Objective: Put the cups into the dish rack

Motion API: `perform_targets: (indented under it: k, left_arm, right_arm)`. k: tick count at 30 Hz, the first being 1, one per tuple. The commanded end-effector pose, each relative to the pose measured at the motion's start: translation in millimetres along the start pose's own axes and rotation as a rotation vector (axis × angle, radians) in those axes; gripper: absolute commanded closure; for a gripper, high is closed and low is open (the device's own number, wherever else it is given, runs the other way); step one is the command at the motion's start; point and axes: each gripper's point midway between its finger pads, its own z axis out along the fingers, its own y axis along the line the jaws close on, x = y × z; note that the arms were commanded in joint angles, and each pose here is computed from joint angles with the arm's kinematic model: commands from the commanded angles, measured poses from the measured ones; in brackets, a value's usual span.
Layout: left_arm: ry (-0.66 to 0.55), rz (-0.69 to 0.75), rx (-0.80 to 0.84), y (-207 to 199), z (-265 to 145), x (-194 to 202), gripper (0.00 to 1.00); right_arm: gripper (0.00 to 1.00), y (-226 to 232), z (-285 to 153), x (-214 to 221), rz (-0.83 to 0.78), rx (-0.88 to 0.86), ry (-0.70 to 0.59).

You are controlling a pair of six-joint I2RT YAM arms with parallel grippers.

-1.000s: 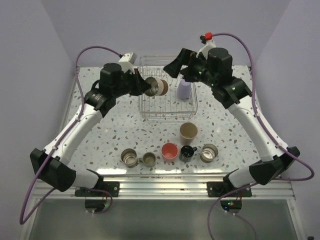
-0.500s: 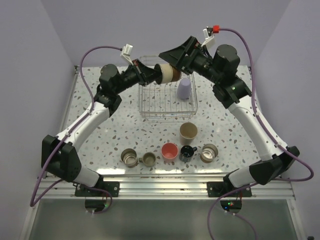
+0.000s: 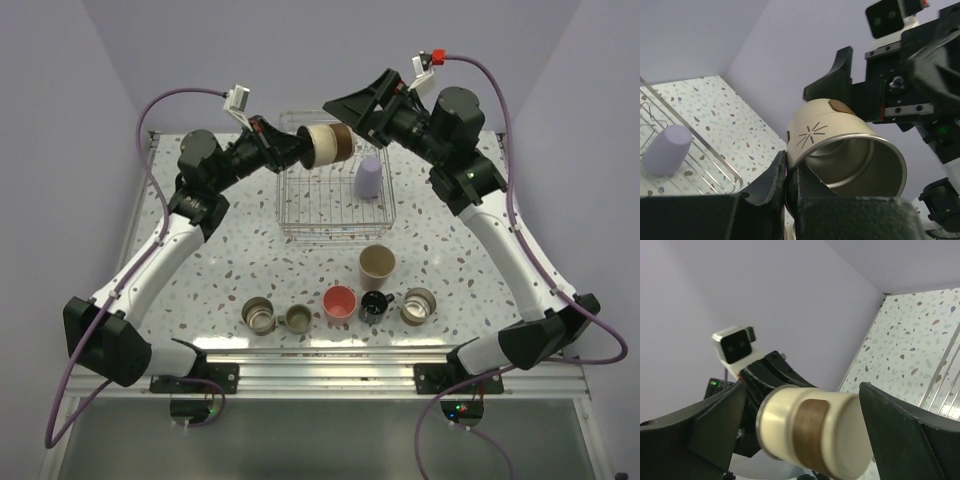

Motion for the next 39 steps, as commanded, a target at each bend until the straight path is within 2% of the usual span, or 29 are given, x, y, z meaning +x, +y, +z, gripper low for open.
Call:
perform_targets:
  k: [1, 8, 18, 21, 28, 32, 39]
  left_arm:
    - [-0.152, 0.129, 0.108, -57, -15, -51, 1.0]
    - [-0.189, 0.13, 0.073, -50, -16, -54, 1.0]
    - [-0.401, 0.06, 0.061, -31, -21, -72, 1.0]
    - [-0.433, 0.057, 0.045, -26, -18, -78, 1.0]
    - [-0.446, 0.04, 0.032, -16, -10, -80, 1.0]
    - [-0.42, 0.025, 0.037, -9, -3, -73, 1.0]
    - [-0.401, 0.01, 0.027, 0, 0, -64, 1.0]
  right_arm:
    - [0.01, -14, 6, 14, 0.028, 0.04, 0.061]
    - [0.01, -20, 11, 21, 0.052, 0.036, 0.082]
    - [0.02, 5, 20, 26, 0.256, -0.15, 0.093]
    - [0.01, 16, 22, 23, 0.249, -0.194, 0.083]
    - [0.02, 23, 26, 20, 0.26, -0.213, 0.08]
    - [0.07, 20, 29, 20, 0.267, -0.212, 0.074]
    - [0.06, 17, 38, 14, 0.304, -0.227, 0.048]
